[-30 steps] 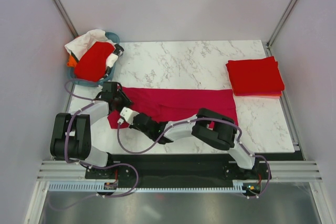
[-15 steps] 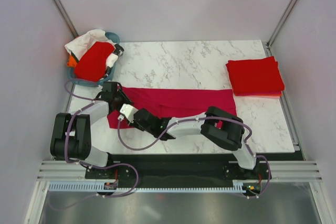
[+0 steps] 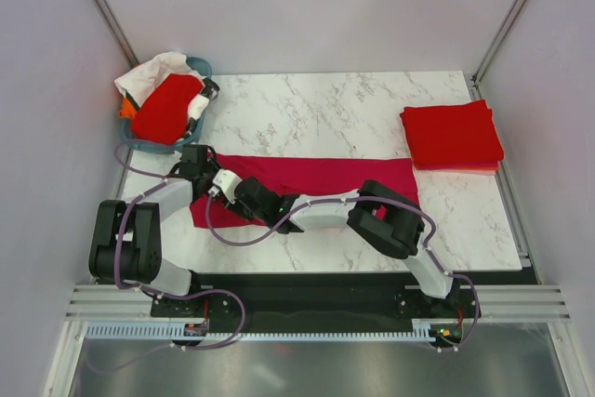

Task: Fold and stack the t-shirts
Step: Fold the tshirt

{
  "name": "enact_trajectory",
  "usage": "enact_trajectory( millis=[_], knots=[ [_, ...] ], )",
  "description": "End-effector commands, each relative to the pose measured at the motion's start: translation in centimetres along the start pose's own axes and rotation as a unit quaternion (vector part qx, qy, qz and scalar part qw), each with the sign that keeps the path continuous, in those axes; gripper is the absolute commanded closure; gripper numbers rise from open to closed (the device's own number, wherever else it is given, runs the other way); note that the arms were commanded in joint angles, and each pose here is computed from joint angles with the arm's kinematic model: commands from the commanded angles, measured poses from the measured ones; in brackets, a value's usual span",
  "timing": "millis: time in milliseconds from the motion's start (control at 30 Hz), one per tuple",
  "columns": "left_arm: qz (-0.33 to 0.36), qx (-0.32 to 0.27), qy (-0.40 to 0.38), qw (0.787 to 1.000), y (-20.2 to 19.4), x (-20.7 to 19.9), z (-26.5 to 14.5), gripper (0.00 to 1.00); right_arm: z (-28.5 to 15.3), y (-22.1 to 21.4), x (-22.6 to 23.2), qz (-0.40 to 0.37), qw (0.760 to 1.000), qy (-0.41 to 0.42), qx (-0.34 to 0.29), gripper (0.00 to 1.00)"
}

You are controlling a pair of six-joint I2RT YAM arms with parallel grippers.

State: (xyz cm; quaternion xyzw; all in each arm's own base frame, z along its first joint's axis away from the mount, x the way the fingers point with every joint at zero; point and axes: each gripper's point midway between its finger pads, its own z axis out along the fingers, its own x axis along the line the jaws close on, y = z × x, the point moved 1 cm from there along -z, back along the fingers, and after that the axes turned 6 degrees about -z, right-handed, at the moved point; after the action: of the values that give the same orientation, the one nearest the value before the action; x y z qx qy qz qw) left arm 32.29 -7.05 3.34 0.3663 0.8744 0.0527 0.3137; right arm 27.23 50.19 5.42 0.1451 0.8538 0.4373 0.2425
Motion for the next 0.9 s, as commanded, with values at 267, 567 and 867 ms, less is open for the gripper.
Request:
enact_trajectory(
  millis=[267,567,867],
  knots=[
    [0.006,0.01,0.021,1.0,-0.4,0.8,0.2,0.55,-0.9,1.5,1.8,0.031,0.995,0.086,-0.027,1.0],
    [0.006,0.008,0.024,1.0,-0.3,0.9,0.2,0.55,-4.0,1.2,2.0,0.076,0.978,0.193,0.004,0.61],
    [0.018,-0.011,0.005,1.0,0.4,0.1,-0.9,0.55,-7.5,0.8,-1.8,0.204,0.964,0.169,0.007,0.53]
  ],
)
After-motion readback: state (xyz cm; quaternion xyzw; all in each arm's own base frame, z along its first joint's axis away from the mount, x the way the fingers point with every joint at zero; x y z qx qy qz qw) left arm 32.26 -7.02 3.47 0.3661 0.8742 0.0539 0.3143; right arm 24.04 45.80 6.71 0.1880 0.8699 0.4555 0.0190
